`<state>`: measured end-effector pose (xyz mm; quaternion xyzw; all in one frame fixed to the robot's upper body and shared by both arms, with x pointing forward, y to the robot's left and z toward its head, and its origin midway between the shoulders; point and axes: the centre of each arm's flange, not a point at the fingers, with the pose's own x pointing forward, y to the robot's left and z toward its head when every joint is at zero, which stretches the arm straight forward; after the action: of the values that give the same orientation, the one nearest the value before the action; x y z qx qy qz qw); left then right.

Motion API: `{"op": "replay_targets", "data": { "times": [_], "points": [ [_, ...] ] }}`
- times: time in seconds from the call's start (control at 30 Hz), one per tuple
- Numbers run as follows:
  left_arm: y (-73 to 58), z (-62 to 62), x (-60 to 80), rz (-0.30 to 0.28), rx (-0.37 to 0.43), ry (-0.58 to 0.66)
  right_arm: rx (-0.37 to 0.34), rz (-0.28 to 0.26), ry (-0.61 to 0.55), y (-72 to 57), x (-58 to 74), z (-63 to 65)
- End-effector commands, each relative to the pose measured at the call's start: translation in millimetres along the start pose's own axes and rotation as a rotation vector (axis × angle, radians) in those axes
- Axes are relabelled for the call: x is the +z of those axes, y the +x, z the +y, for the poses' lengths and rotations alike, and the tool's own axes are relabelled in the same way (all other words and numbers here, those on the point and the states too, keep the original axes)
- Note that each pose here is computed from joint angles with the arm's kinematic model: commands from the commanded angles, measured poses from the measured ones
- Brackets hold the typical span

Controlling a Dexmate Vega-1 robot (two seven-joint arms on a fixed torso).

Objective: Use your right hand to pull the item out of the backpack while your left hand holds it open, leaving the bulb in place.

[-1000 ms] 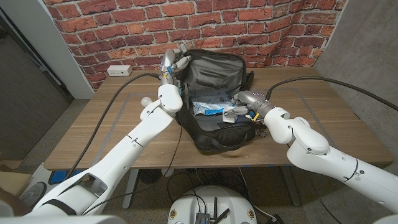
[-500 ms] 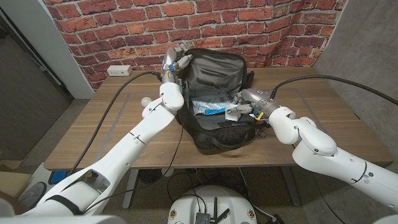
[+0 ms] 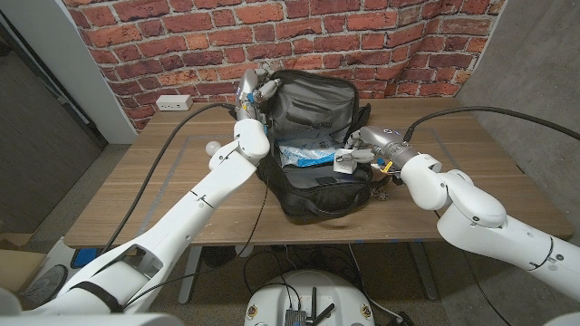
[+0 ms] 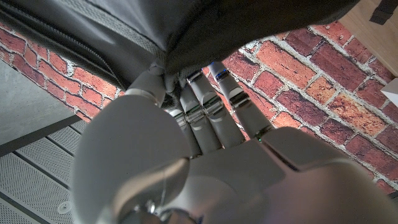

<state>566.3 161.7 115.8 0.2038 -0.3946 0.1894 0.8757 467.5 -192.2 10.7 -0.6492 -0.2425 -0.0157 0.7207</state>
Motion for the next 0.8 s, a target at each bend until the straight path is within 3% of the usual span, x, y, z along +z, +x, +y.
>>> {"op": "replay_targets", "data": {
  "times": [0.03, 0.8],
  "points": [
    [0.1, -1.5, 0.2, 0.003, 0.008, 0.000, -0.022, 0.022, -0.005, -10.3, -8.9, -11.9],
    [-13.1, -2.1, 8.3, 0.005, 0.021, 0.009, -0.057, 0.047, -0.019, -24.9, -28.4, -22.7]
  ]
}}
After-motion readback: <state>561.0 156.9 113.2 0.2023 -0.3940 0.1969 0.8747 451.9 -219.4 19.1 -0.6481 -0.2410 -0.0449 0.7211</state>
